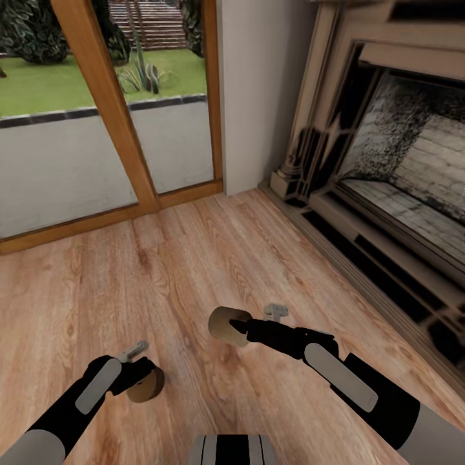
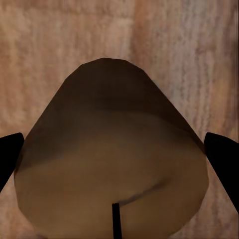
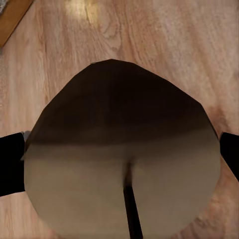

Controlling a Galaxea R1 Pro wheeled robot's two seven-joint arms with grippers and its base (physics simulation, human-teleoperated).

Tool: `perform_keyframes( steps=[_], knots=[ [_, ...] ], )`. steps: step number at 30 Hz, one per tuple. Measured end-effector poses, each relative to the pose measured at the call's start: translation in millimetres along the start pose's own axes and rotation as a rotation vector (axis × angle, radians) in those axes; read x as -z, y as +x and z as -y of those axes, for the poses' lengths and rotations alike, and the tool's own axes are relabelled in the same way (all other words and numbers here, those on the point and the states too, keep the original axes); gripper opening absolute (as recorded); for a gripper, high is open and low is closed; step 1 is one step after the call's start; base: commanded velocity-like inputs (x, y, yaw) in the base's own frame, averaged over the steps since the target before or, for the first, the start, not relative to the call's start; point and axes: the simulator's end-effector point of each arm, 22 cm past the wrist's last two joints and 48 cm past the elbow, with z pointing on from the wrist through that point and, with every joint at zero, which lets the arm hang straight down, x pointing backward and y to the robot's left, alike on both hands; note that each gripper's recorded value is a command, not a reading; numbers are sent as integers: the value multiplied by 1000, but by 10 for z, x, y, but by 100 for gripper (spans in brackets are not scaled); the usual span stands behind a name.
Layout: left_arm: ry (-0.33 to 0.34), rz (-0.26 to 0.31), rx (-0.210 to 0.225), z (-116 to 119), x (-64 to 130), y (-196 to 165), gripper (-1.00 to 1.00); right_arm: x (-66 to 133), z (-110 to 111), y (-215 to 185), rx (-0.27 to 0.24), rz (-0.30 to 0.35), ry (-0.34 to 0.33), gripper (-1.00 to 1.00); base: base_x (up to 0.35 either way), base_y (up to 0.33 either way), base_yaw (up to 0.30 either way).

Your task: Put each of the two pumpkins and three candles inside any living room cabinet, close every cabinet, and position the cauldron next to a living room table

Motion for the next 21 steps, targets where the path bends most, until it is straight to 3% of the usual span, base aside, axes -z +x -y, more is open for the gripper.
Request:
perform_keyframes(
  steps=[21],
  knots=[
    [51,74,-20,203,424,-309,-100,263,-307,-283,55,64,-19,-100,0,0,0]
  ],
)
